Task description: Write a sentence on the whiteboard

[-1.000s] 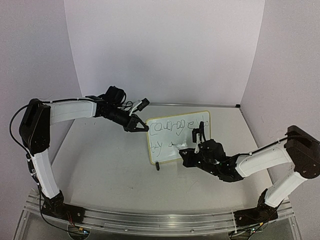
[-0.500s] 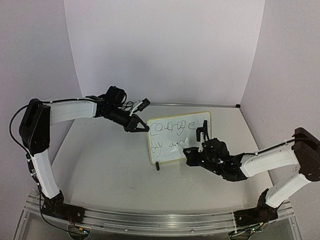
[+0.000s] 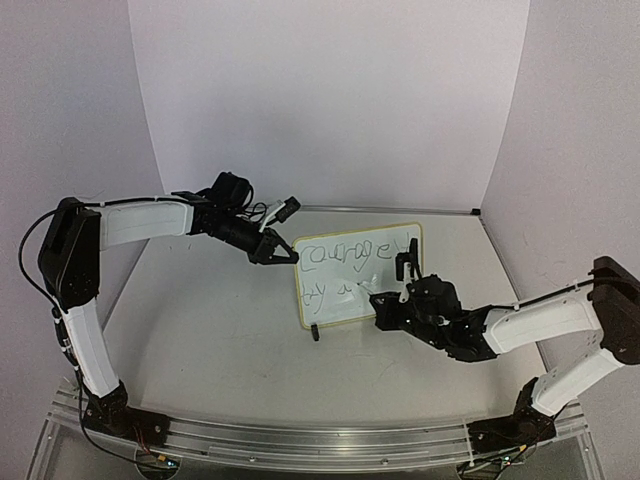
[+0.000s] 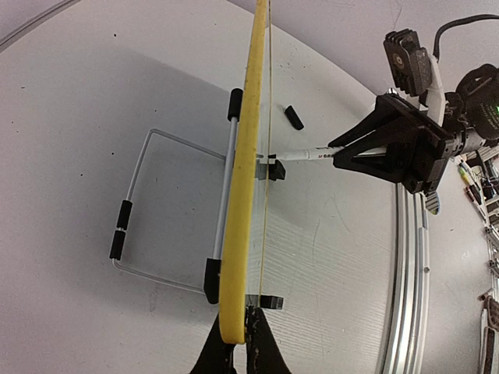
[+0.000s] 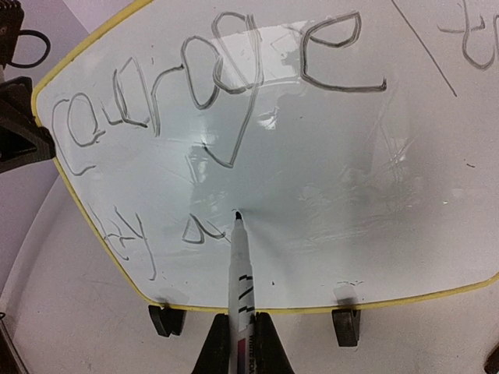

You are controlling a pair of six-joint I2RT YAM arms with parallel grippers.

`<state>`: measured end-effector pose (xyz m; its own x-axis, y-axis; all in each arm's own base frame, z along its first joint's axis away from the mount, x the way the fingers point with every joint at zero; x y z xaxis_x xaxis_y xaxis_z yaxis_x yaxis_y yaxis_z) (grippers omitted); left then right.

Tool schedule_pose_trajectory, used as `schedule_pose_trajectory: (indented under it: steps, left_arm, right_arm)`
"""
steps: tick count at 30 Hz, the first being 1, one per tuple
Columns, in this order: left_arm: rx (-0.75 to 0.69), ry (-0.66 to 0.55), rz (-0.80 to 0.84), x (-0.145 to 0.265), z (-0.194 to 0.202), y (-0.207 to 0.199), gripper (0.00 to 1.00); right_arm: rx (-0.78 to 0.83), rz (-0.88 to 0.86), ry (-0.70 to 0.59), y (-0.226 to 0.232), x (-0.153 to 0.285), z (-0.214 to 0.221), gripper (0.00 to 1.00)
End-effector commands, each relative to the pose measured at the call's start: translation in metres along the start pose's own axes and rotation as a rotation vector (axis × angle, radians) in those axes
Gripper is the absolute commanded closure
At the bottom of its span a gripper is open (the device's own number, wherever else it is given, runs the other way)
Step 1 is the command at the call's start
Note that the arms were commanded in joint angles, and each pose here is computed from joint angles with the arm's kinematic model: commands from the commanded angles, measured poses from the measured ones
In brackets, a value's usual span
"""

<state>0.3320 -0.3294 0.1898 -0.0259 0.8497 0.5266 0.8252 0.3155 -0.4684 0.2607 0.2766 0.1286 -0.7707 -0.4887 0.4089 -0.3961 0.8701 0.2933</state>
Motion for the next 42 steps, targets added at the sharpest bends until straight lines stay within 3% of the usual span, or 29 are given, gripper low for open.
schedule_pose_trajectory:
  steps: [1, 22, 42]
  left_arm:
    - [-0.093, 0.002, -0.105, 0.004, -0.003, 0.010, 1.00]
    - [-0.091, 0.005, -0.108, 0.004, -0.002, 0.011, 1.00]
    - [-0.090, 0.007, -0.108, 0.003, -0.002, 0.011, 1.00]
  right_arm:
    - [0.004, -0.005, -0.049, 0.006, -0.005, -0.015, 1.00]
    - [0.041, -0.025, 0.009, 0.010, -0.016, 0.000, 1.00]
    - [0.024, 0.083, 0.026, -0.011, -0.007, 0.008, 1.00]
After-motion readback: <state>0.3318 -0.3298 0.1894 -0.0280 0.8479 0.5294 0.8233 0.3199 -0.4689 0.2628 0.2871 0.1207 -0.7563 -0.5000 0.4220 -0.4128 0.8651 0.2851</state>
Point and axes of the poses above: each gripper's point midway between its finger pads, its own x axis back along the fingers, its own y axis along the line the jaws close on, z = x × y, the point moved 3 cm from there along x, back along the fingers, and after that the axes turned 8 degrees about x, right-handed, at the moved point
